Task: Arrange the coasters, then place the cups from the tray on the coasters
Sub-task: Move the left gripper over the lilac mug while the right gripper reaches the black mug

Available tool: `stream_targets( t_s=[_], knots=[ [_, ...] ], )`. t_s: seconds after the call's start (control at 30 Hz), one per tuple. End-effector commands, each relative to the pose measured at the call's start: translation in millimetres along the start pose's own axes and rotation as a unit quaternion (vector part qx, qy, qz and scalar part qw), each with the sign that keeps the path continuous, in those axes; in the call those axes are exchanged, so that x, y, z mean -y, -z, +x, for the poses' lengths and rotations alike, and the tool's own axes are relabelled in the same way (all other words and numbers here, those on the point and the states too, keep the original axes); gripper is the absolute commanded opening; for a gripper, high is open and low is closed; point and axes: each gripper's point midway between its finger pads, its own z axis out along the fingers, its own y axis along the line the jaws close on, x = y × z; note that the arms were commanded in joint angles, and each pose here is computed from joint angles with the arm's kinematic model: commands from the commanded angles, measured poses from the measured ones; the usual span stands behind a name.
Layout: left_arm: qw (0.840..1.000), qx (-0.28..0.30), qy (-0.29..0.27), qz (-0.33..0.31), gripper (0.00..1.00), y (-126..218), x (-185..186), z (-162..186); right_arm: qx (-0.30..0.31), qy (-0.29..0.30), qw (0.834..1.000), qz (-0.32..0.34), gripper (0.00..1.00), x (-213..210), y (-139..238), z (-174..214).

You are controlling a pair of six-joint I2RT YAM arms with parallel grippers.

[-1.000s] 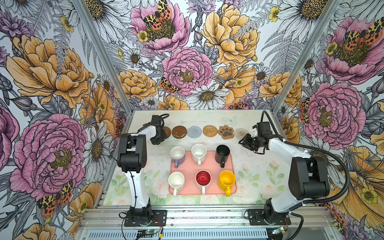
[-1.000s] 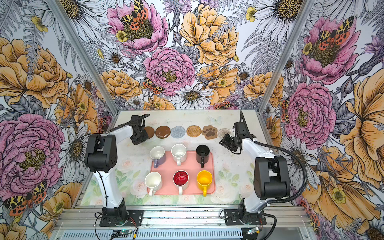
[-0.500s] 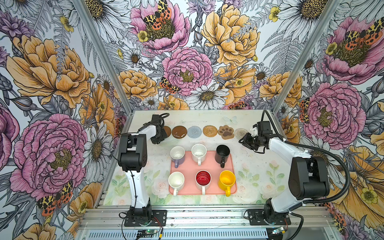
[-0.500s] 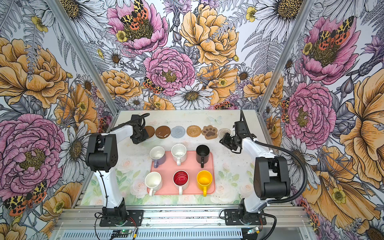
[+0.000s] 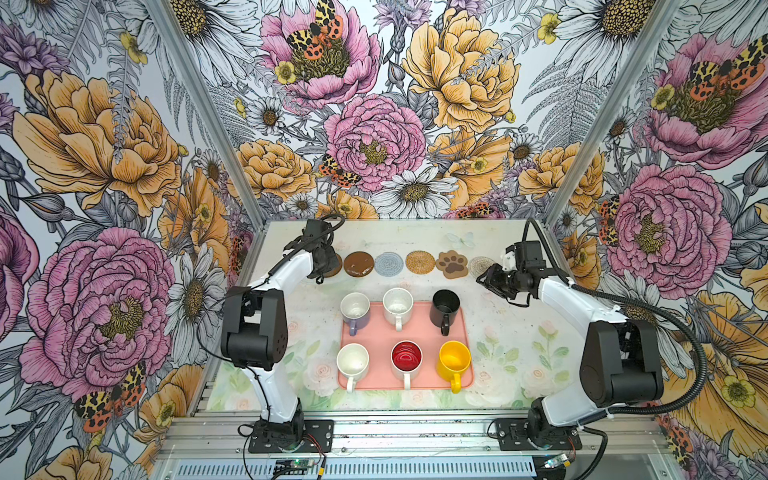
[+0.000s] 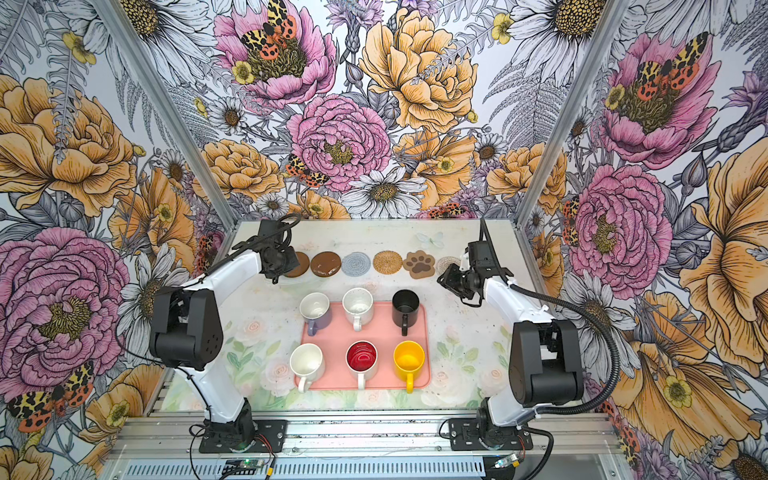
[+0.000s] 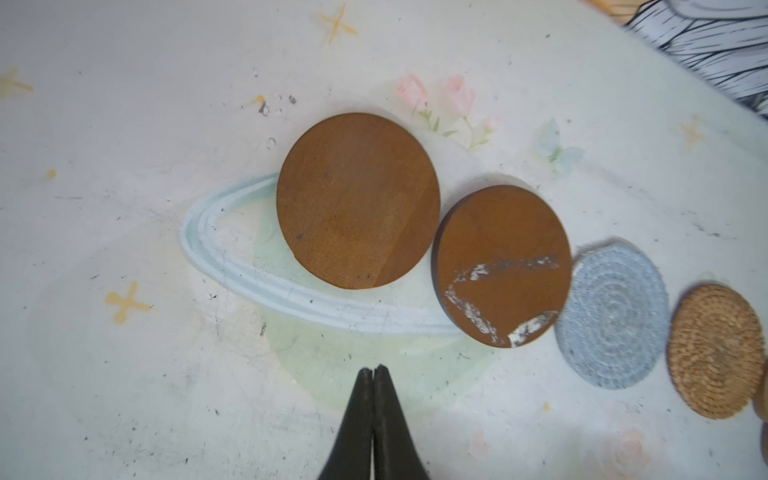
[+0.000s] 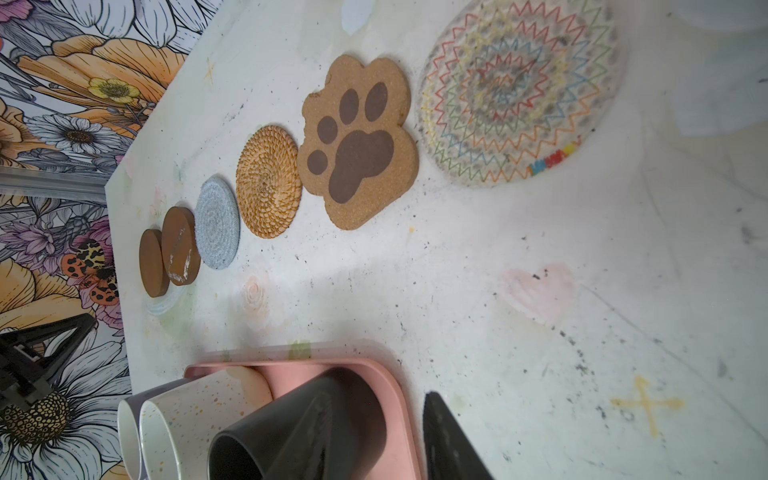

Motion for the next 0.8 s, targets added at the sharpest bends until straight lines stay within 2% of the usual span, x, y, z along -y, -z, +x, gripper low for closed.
stream_targets(
  t_s=[0.0,0.13,0.23,0.37,0.5,0.63,0.7,0.77],
  knots=[
    [0.999,0.030,-0.026,0.009,0.07,23.6,12.4,-2.9,0.025,0.017,1.000,-0.010,0.40,-11.7,14.2,-2.1],
    [0.996,0.058,-0.047,0.045,0.07,53.3,42.4,-1.5,0.040,0.025,0.999,-0.007,0.40,-16.0,26.0,3.8],
    [0.990,0.092,-0.063,0.084,0.09,81.9,72.6,-6.0,0.060,0.054,0.997,0.013,0.42,-23.2,37.3,10.7],
    [0.973,0.152,-0.076,0.153,0.14,133.0,120.4,-7.6,0.067,0.089,0.994,0.009,0.43,-42.2,46.3,26.6],
    [0.954,0.227,-0.069,0.184,0.25,178.2,141.4,-13.8,0.074,0.132,0.988,0.024,0.46,-55.6,52.2,46.2],
    [0.943,0.256,-0.051,0.204,0.33,188.4,138.6,6.4,0.068,0.170,0.982,0.046,0.47,-63.8,56.6,66.5],
    [0.938,0.257,-0.061,0.225,0.42,183.5,138.3,24.5,0.064,0.182,0.979,0.061,0.47,-62.4,56.9,76.3],
    [0.932,0.260,-0.071,0.244,0.46,179.5,137.7,35.5,0.064,0.186,0.978,0.074,0.48,-59.8,55.7,84.2]
  ],
)
